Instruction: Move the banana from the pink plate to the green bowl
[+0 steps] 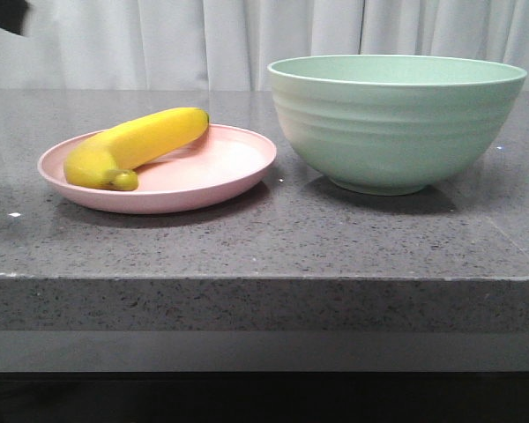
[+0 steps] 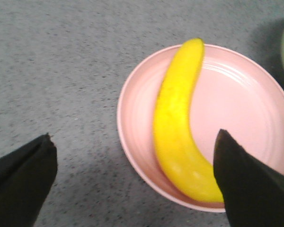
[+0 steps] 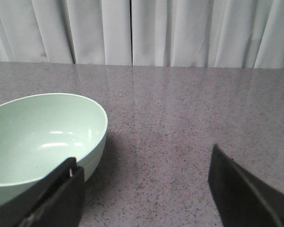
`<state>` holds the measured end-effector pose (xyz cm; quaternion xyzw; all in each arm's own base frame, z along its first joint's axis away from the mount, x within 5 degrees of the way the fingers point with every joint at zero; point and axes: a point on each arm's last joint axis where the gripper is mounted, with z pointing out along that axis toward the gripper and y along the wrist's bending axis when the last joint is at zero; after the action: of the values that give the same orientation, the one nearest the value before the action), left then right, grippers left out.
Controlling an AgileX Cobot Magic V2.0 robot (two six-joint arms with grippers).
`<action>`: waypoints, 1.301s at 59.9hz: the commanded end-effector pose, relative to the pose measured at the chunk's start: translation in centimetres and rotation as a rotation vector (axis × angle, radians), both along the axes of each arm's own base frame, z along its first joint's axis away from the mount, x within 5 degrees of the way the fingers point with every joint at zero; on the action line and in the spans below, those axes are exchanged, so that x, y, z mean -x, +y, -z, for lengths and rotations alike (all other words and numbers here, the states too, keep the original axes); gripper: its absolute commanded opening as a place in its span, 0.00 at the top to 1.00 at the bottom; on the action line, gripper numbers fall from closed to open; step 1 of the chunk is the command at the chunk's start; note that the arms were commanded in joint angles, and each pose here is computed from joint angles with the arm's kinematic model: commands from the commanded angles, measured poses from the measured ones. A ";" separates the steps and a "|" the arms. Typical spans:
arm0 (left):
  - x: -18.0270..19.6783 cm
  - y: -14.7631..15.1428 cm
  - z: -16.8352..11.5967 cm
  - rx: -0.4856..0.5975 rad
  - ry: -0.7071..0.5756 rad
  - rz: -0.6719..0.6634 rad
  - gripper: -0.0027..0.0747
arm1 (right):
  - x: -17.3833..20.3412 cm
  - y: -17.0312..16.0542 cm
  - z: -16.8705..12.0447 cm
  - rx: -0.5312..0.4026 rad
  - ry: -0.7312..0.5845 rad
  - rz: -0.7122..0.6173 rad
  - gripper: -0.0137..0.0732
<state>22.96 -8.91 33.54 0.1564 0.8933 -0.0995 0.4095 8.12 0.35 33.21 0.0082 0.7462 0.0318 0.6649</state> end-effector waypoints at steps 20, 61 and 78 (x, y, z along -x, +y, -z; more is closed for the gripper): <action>-6.3 -6.2 1.5 -0.032 0.106 0.108 0.14 | -0.1 -0.2 -1.7 0.019 -0.095 0.018 0.20; -8.4 -7.2 5.6 -0.072 0.196 0.106 0.14 | -0.1 -0.2 -1.7 0.019 -0.095 0.018 0.20; -8.5 -7.3 5.5 -0.068 0.188 0.106 0.42 | -0.1 -0.2 -1.7 0.019 -0.095 0.018 0.20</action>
<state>31.31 -15.81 25.46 0.2119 0.9390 -0.0871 0.2566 8.12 0.35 33.21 0.0080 0.7462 0.0315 0.6649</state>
